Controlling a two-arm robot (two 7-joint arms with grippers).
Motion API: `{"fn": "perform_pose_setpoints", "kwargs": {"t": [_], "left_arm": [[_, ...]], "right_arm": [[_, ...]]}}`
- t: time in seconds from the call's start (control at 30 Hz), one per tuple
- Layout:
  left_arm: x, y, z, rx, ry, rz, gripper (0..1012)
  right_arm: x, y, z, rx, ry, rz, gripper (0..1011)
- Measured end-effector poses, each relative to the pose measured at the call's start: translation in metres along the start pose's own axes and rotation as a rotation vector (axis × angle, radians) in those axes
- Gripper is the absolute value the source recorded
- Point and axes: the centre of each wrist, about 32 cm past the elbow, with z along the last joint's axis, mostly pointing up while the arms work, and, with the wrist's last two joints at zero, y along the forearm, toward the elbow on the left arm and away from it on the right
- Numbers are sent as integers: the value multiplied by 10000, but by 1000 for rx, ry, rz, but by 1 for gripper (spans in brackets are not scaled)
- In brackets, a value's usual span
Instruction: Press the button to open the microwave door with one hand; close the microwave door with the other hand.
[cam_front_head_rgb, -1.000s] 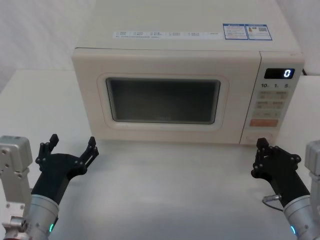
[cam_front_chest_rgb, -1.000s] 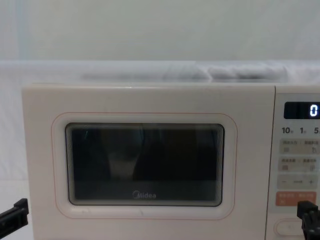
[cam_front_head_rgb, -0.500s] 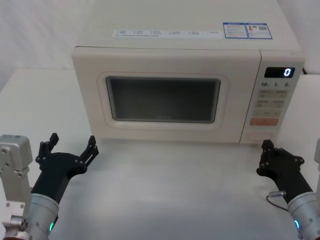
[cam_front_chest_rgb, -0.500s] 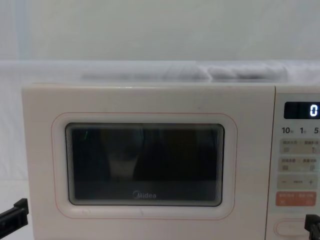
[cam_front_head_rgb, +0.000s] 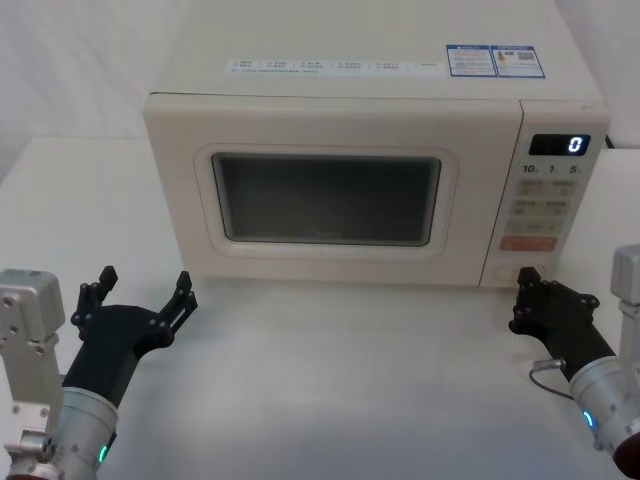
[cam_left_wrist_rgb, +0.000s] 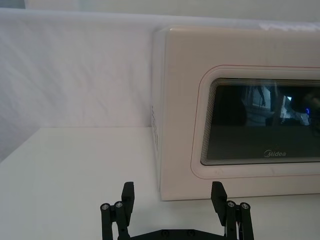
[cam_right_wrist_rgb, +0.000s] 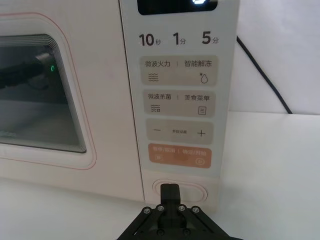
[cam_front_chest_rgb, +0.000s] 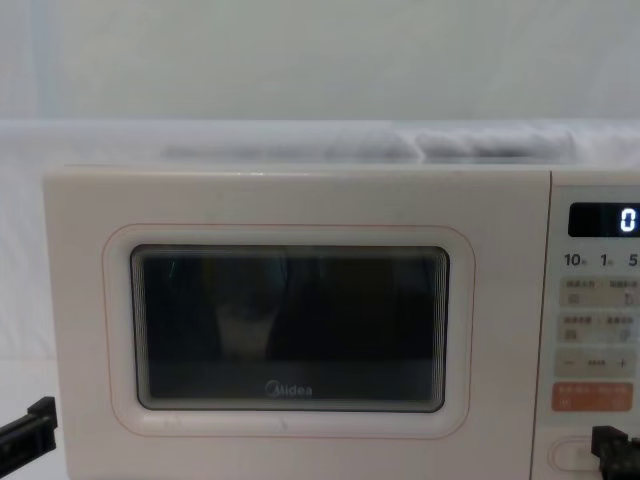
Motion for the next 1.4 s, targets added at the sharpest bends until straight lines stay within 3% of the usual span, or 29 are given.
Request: {"fn": "perform_pose_setpoints", "kwargs": {"t": [0.43,1.4], "left_arm": [[0,0,0,0,0,0,1006],[0,0,0,0,0,0,1006]], "right_arm": [[56,168,-73,-30,-12,-2,0],[61,276,-90,-59,-12,-24,0]]}}
